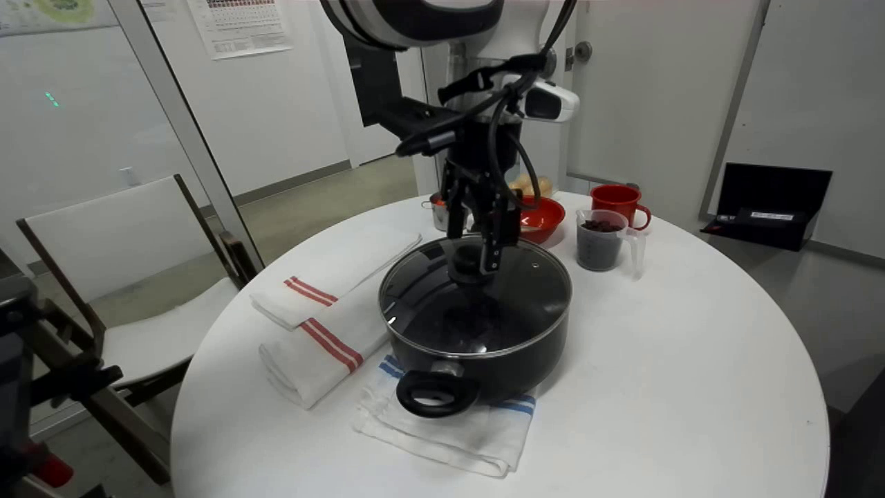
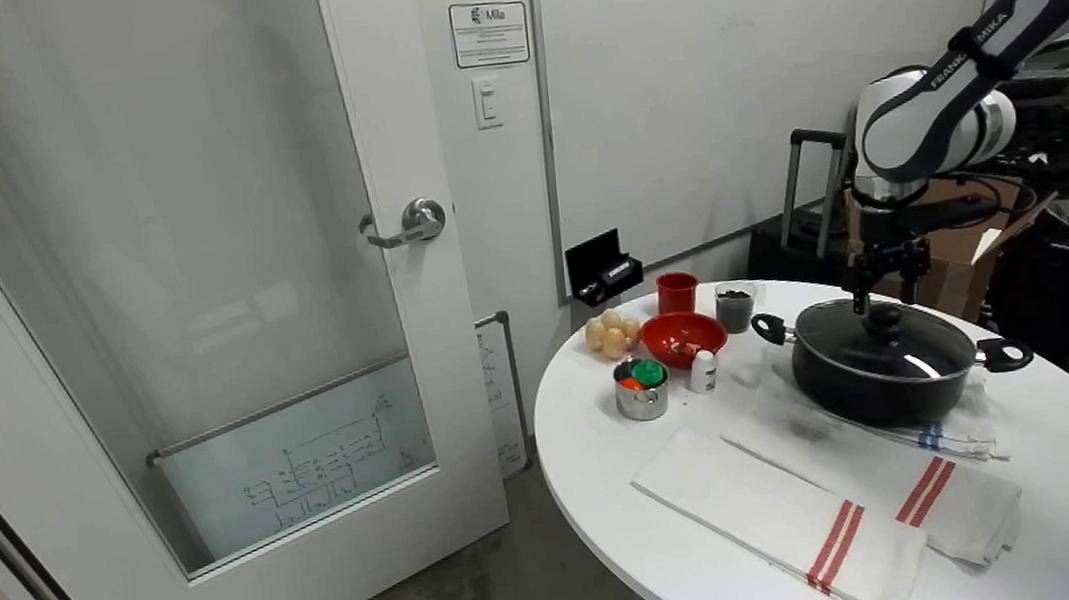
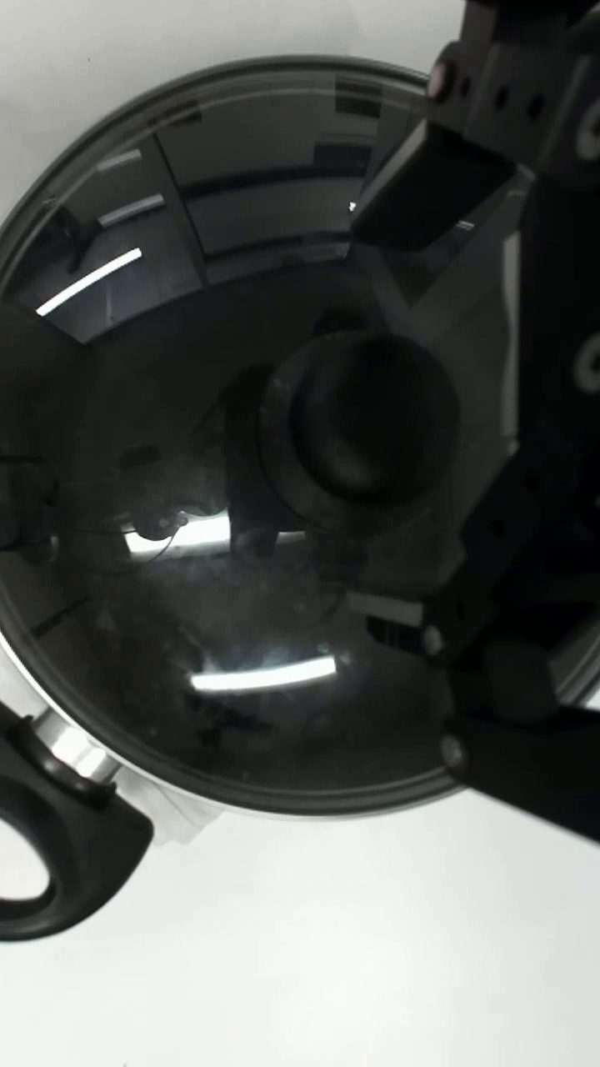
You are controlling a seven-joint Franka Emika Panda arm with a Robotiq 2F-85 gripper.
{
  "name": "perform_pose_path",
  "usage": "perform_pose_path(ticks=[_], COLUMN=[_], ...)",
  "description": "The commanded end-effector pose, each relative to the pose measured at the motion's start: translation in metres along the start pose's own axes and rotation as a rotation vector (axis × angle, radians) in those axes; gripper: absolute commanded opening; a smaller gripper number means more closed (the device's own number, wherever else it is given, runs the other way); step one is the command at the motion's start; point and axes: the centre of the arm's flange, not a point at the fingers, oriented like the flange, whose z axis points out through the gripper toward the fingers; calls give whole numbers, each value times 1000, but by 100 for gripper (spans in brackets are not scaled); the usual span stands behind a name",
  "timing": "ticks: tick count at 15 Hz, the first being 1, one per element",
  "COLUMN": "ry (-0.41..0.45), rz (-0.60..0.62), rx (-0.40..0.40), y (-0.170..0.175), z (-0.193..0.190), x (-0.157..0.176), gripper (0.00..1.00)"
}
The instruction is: Remove the lid from the black pot.
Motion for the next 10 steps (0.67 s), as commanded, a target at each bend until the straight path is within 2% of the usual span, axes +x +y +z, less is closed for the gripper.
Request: perform_pose_path(ticks=[1, 2, 5, 8, 10], ry=[26, 28, 33, 38, 41], rz=[-24, -29, -43, -52, -57], rx=[21, 21, 19, 20, 21], y=[3, 2, 2, 1, 0], z=[9, 11, 14, 10, 7], x=[10, 10, 11, 10, 9], gripper=[100, 80, 60, 37, 29])
